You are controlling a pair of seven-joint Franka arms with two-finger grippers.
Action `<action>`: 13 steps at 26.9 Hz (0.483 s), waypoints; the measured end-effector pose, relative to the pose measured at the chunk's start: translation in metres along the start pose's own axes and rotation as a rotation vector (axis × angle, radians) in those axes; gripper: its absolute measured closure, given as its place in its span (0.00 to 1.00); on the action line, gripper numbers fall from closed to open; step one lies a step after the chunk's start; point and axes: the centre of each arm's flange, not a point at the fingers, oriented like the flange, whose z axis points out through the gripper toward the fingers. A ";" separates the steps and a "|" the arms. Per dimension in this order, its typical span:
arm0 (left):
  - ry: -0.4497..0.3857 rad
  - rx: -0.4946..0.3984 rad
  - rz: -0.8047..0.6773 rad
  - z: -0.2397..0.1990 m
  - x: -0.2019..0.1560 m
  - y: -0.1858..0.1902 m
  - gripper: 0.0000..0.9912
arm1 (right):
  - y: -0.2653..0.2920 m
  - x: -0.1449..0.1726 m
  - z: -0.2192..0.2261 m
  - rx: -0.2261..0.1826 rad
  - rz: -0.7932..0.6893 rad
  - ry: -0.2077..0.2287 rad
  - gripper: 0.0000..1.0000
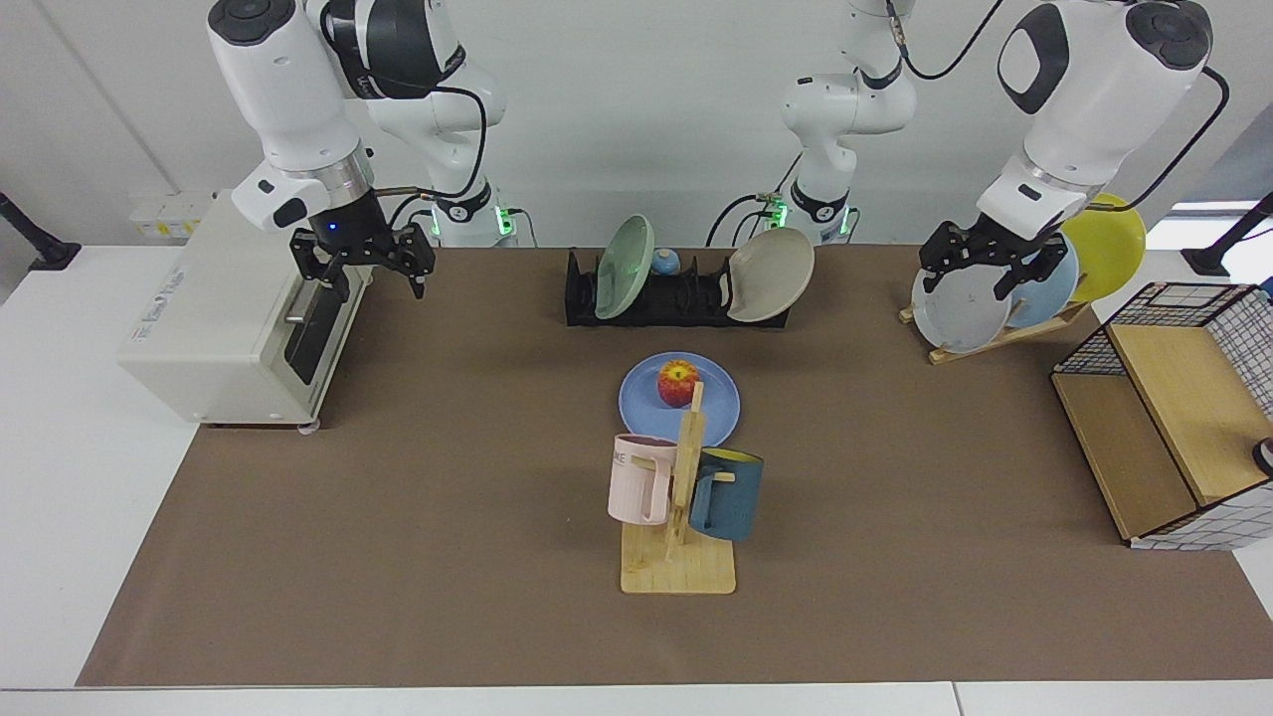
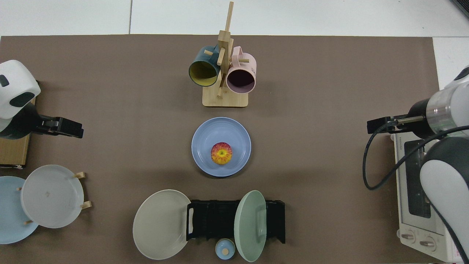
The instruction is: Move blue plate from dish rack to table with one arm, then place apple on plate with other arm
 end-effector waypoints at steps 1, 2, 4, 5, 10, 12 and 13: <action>0.000 0.000 0.000 0.000 0.000 0.000 0.00 | 0.001 0.000 0.000 0.000 0.001 0.000 0.00; 0.000 0.000 0.000 0.000 0.000 0.000 0.00 | 0.002 0.000 0.000 0.000 0.003 0.000 0.00; 0.000 0.000 0.000 0.000 0.000 0.000 0.00 | 0.004 0.000 0.000 0.000 0.007 0.001 0.00; 0.000 0.000 0.000 0.000 0.000 0.000 0.00 | 0.005 0.000 0.000 0.000 0.009 0.001 0.00; 0.000 0.000 0.000 0.000 0.000 0.000 0.00 | 0.009 0.000 0.000 0.000 0.014 0.001 0.00; 0.000 0.000 0.000 0.000 0.000 0.000 0.00 | 0.012 0.000 0.000 0.001 0.021 0.000 0.00; 0.000 0.000 0.000 0.000 0.000 0.000 0.00 | 0.016 0.001 0.001 0.001 0.027 0.000 0.00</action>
